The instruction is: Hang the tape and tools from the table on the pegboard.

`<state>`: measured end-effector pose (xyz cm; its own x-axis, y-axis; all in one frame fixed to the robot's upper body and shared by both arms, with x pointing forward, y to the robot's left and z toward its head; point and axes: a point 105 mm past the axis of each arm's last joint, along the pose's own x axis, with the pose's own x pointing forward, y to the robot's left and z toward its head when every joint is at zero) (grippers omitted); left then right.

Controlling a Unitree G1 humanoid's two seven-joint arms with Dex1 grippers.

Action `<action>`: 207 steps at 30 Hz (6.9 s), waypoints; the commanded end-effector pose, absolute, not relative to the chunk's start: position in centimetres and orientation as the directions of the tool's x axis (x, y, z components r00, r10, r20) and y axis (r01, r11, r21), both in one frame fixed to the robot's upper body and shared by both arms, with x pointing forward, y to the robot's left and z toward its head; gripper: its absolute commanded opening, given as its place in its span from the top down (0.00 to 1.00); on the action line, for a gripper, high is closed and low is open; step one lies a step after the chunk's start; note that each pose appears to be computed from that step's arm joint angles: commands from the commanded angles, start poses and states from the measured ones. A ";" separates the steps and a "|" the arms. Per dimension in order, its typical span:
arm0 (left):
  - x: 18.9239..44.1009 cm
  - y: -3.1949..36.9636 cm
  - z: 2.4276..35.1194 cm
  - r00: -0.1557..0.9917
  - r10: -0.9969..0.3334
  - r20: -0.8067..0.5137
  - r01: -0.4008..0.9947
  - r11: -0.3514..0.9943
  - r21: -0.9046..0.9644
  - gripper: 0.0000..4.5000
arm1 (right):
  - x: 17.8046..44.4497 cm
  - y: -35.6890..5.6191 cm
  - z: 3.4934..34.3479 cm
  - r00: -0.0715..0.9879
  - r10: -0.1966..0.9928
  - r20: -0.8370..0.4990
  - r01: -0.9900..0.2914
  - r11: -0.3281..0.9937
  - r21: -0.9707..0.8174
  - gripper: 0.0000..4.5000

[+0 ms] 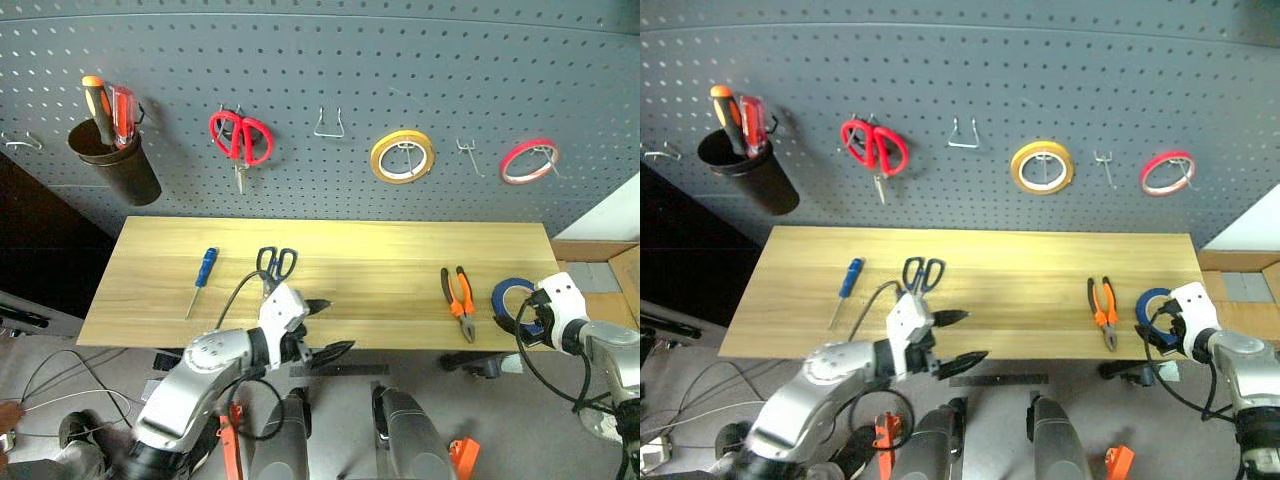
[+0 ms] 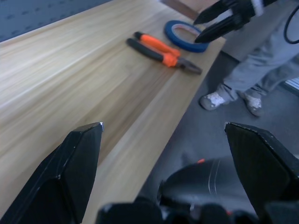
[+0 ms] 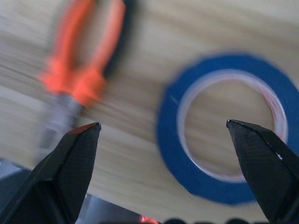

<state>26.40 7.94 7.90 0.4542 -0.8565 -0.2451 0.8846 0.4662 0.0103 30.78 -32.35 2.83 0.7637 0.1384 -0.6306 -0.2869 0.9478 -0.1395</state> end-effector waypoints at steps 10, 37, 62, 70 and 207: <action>25.5 1.4 7.5 0.279 -0.938 -0.205 0.960 0.274 0.056 0.01 | 32.2 -32.4 0.9 0.720 0.155 -0.676 -0.296 0.950 -0.098 0.00; 27.8 6.2 12.0 0.479 -0.878 -0.010 0.876 0.477 0.075 0.00 | 29.0 -25.5 14.6 0.994 0.107 0.005 -0.106 0.992 -0.071 0.92; 27.6 8.1 15.0 0.556 -0.818 0.146 0.794 0.575 0.197 0.00 | 33.1 -16.0 22.0 0.888 0.404 0.218 -0.372 0.912 -0.172 0.92; 27.7 8.3 14.6 0.567 -0.814 0.124 0.791 0.580 0.193 0.00 | 35.5 -15.6 21.7 0.878 0.433 0.207 -0.403 0.899 -0.172 0.92; 27.4 15.6 17.5 0.847 -0.500 0.181 0.492 0.866 0.088 0.00 | 41.0 2.8 34.4 0.578 0.510 0.636 -0.464 0.847 -0.258 0.45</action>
<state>28.00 16.05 16.46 0.8627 -0.4837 0.1474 0.4805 0.8750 0.0587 41.09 3.13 34.19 0.5796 0.5203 0.6272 -0.4876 0.8381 -0.2447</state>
